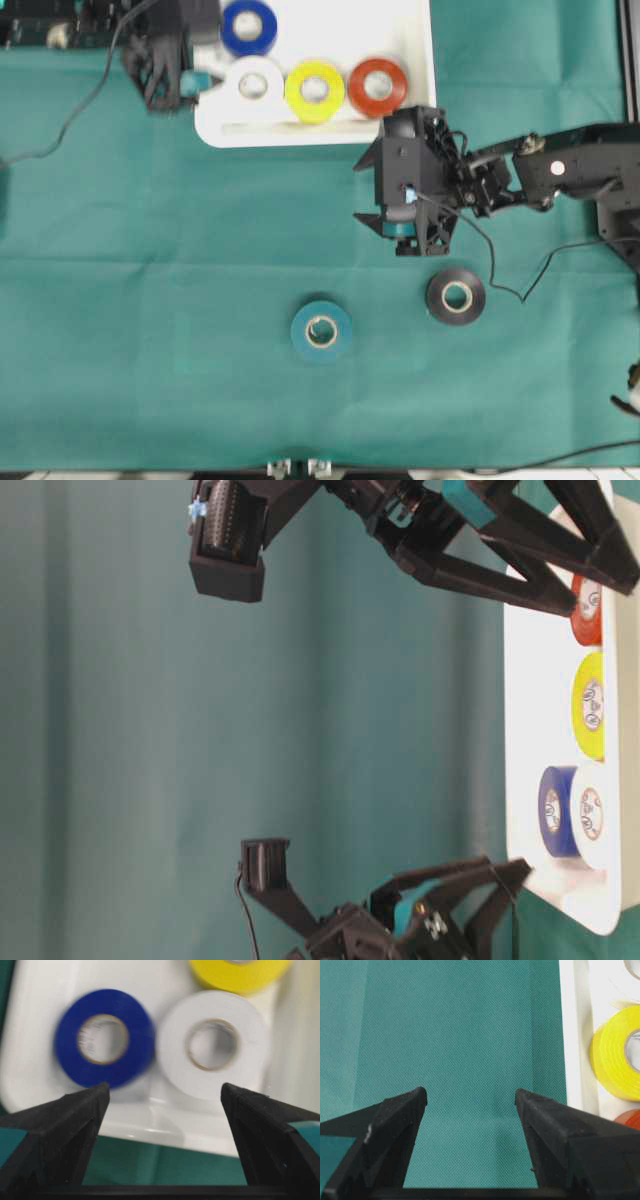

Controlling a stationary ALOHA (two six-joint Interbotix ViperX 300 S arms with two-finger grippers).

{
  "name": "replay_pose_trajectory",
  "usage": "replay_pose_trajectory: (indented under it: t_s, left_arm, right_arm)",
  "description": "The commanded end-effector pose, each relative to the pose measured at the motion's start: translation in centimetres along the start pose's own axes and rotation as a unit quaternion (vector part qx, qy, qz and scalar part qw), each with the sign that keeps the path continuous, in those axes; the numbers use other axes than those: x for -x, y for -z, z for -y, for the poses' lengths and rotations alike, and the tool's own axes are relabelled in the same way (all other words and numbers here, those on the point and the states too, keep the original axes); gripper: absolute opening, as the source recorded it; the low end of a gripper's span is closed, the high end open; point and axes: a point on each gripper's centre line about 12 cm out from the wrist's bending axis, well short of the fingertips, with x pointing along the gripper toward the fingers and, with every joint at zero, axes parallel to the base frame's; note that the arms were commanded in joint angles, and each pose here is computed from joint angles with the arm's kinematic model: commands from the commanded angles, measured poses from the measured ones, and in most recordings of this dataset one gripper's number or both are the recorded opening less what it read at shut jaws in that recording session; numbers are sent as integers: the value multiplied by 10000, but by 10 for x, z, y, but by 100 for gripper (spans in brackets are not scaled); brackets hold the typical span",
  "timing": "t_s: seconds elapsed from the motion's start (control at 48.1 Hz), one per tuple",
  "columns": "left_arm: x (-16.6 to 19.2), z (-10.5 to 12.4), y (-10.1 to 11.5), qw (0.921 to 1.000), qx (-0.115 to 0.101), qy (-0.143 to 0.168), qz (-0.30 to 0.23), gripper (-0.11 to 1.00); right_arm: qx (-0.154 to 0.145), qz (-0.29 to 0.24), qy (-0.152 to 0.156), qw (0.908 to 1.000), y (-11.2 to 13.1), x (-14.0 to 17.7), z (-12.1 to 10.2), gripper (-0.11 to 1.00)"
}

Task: Put the tape alternately from left to right into the white case.
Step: 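Release the blue roll and withdraw the left gripper from the tray, then move the right gripper down to the black tape roll and grasp it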

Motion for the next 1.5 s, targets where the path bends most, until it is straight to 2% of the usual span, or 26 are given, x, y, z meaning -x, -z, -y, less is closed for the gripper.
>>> replay_pose_trajectory:
  t_s: [0.0,0.312,0.52,1.477]
  left_arm:
    - [10,14,-2,9998,-142,104,133,70]
    - [24,68,2,9951,-736,614,257,70]
    - [28,92,1,9907,-1012,850,314,70]
    - [25,95,8,9905,-1026,892,221,70]
  right_arm:
    - [-6,106,-39,9999,-6,3,-2,79]
    - [-6,106,-39,9999,-6,3,-2,79]
    - [-6,117,-49,9999,-6,3,-2,79]
    - [52,75,-89,9999,-1,6,-6,79]
